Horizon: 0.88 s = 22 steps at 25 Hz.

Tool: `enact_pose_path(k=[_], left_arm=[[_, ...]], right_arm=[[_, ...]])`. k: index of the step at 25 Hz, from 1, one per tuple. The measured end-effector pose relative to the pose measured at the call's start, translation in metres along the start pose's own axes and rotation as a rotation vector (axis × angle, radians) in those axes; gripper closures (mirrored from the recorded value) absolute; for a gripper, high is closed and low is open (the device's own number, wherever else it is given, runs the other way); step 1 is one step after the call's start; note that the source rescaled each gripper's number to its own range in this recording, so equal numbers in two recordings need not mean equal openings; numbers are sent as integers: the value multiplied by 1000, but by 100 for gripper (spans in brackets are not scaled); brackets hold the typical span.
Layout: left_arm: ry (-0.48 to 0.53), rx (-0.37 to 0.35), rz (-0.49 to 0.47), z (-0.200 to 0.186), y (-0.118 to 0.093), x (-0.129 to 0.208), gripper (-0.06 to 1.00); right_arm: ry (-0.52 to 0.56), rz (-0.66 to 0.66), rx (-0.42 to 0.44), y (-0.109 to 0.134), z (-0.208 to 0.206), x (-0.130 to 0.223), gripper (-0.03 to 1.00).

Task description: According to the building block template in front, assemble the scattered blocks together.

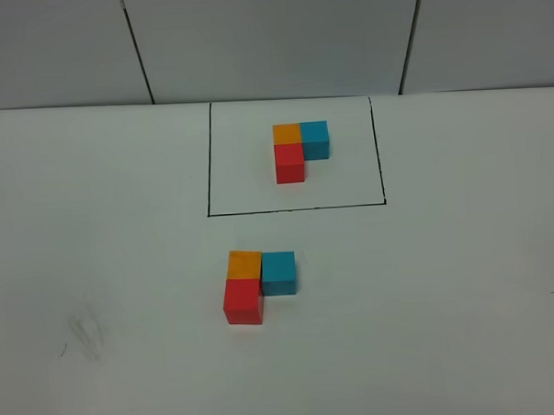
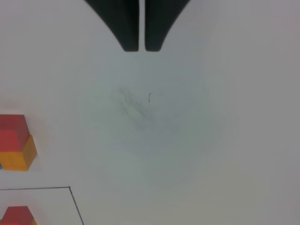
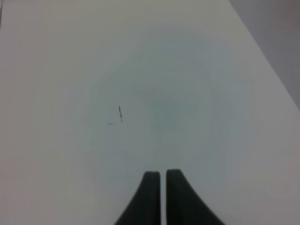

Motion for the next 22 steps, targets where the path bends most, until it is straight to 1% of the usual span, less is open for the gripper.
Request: enact_pose_path(k=[5,11,22], left_arm=[[0,0,0,0,0,0,94],[0,0,1,0,0,0,94],[0,0,1,0,0,0,94]], right_arm=[[-3,-41,-3,0,0,0,97],[6,-135,4,0,1,2,97],[10,-167,17,-2,3,3,97]])
Point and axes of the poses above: a point on each arm's last joint axis where the gripper is mounted, z pointing out along that axis toward the gripper, y along the wrist's bending axis when the last joint is at zero, x = y × z, the point moved 3 cm from there along z, pointing out along that axis toward the gripper, and after that the axes turned 8 degrees about -z, right-handed, at the moved point
